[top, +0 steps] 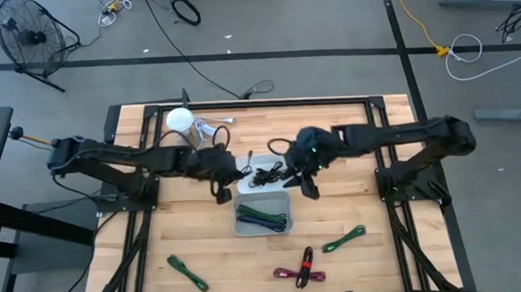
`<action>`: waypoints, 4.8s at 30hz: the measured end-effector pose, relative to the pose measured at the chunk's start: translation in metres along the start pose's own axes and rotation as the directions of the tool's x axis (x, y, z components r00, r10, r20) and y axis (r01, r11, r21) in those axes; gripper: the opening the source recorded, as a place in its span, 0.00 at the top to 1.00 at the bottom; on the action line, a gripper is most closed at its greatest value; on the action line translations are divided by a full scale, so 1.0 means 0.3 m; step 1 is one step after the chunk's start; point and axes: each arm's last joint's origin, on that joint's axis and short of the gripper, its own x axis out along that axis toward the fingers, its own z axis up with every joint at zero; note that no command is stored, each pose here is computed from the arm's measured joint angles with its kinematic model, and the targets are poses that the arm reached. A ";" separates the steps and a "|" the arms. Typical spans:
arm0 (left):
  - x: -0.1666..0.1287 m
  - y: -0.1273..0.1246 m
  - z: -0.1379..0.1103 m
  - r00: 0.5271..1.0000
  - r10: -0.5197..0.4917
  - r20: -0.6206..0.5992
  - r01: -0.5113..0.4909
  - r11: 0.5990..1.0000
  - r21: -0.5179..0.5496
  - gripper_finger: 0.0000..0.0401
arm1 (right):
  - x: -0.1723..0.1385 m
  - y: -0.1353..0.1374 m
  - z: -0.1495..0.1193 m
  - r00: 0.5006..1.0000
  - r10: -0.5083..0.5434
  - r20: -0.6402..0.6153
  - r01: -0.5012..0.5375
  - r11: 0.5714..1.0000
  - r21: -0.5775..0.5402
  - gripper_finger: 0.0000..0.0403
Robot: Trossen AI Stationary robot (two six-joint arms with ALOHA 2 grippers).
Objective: Pick & Place USB Port
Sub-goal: Put the black charger cable into the white container, then put the green charger cable into the gray container
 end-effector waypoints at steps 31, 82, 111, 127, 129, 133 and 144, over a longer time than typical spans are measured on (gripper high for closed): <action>0.257 0.118 0.067 0.986 -0.112 -0.127 0.088 0.980 -0.176 0.61 | -0.007 0.414 -0.172 0.965 -0.217 -0.150 0.241 0.955 0.173 0.71; 0.179 0.029 0.108 0.974 -0.219 -0.058 0.208 0.966 -0.156 0.58 | 0.307 0.589 -0.512 0.691 -0.296 -0.660 0.327 0.942 -0.080 0.48; 0.181 0.032 0.108 0.980 -0.188 -0.056 0.178 0.972 -0.152 0.58 | 0.352 0.550 -0.631 0.725 -0.294 -0.623 0.343 0.938 -0.045 0.65; 0.181 0.032 0.108 0.980 -0.189 -0.056 0.179 0.973 -0.148 0.58 | 0.289 0.585 -0.564 0.686 -0.234 -0.689 0.280 0.959 -0.046 0.99; 0.181 0.032 0.108 0.980 -0.189 -0.056 0.179 0.973 -0.147 0.58 | 0.258 0.600 -0.520 0.697 -0.252 -0.672 0.281 0.957 -0.067 0.99; 0.181 0.032 0.108 0.980 -0.189 -0.056 0.179 0.973 -0.145 0.58 | 0.171 0.637 -0.404 0.735 -0.314 -0.601 0.303 0.945 -0.123 1.00; 0.181 0.032 0.108 0.981 -0.185 -0.056 0.175 0.974 -0.145 0.58 | -0.013 0.698 -0.133 0.882 -0.448 -0.147 0.412 0.884 -0.219 1.00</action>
